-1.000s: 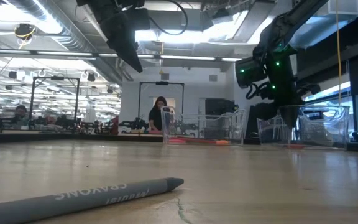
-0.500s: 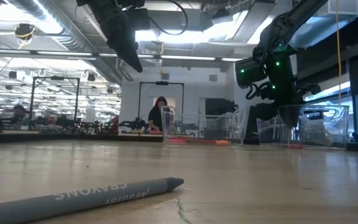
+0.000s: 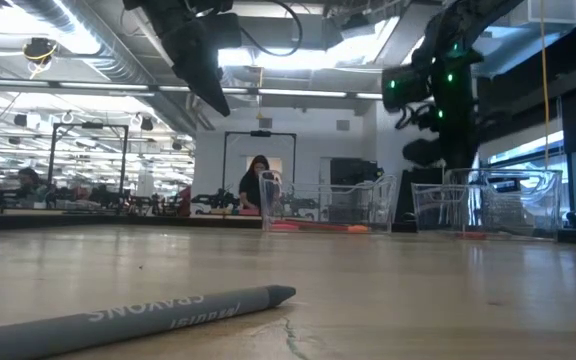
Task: Sort crayons/erasers/pens/pencils in bins
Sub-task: Put the gray crayon into the top right transparent bin
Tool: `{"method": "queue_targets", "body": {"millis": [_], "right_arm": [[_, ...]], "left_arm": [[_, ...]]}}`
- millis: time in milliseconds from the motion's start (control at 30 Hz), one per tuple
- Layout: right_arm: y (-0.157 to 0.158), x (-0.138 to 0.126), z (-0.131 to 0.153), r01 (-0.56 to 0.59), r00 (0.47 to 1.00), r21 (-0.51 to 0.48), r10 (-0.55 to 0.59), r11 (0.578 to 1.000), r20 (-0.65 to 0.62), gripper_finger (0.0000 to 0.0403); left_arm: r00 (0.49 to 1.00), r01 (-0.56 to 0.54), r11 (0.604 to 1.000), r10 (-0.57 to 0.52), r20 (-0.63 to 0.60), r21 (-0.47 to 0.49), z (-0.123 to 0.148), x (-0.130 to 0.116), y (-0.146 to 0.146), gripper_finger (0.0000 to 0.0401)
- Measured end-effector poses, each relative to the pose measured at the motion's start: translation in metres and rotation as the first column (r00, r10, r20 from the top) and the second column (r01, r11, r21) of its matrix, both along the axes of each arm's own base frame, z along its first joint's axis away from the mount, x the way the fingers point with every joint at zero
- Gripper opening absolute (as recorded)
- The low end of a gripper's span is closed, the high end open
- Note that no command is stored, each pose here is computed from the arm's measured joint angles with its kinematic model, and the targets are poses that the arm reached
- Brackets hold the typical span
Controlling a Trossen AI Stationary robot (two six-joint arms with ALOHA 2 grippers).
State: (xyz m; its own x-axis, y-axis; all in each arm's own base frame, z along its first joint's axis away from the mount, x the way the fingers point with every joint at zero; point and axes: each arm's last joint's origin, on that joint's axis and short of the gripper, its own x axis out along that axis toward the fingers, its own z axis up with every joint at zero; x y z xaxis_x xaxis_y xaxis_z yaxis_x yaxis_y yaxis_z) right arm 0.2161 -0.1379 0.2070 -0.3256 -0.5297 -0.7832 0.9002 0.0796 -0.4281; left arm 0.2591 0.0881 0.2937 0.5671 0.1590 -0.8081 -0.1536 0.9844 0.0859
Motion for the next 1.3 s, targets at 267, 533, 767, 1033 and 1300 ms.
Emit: {"method": "queue_targets", "body": {"millis": [267, 533, 767, 1033, 1300], "right_arm": [[0.027, 0.020, 0.041, -0.328, 0.945, -0.082, 0.328, 0.941, -0.013, 0.0089], [0.088, 0.056, 0.064, -0.711, 0.703, -0.070, 0.711, 0.700, -0.020, 0.0089], [0.150, 0.067, 0.072, -0.899, 0.435, -0.031, 0.899, 0.437, 0.053, 0.0089], [0.214, 0.078, 0.076, -0.995, -0.007, -0.098, 0.966, 0.019, 0.259, 0.0089], [0.255, 0.092, 0.079, -0.927, -0.349, -0.263, 0.876, -0.269, 0.334, 0.0089]], "left_arm": [[0.999, -0.035, 0.999, 0.035, 0.010, -0.029, 0.000, 0.001, -0.002, 0.0087], [1.000, -0.015, 0.999, 0.015, 0.001, -0.052, -0.001, 0.007, -0.029, 0.0087], [1.000, 0.019, 0.999, -0.020, -0.020, -0.047, -0.002, 0.011, -0.077, 0.0089], [0.998, 0.059, 0.996, -0.060, -0.003, -0.069, -0.002, 0.009, -0.128, 0.0088], [0.999, 0.008, 0.999, -0.005, 0.048, -0.053, -0.001, -0.001, -0.169, 0.0086]]}}
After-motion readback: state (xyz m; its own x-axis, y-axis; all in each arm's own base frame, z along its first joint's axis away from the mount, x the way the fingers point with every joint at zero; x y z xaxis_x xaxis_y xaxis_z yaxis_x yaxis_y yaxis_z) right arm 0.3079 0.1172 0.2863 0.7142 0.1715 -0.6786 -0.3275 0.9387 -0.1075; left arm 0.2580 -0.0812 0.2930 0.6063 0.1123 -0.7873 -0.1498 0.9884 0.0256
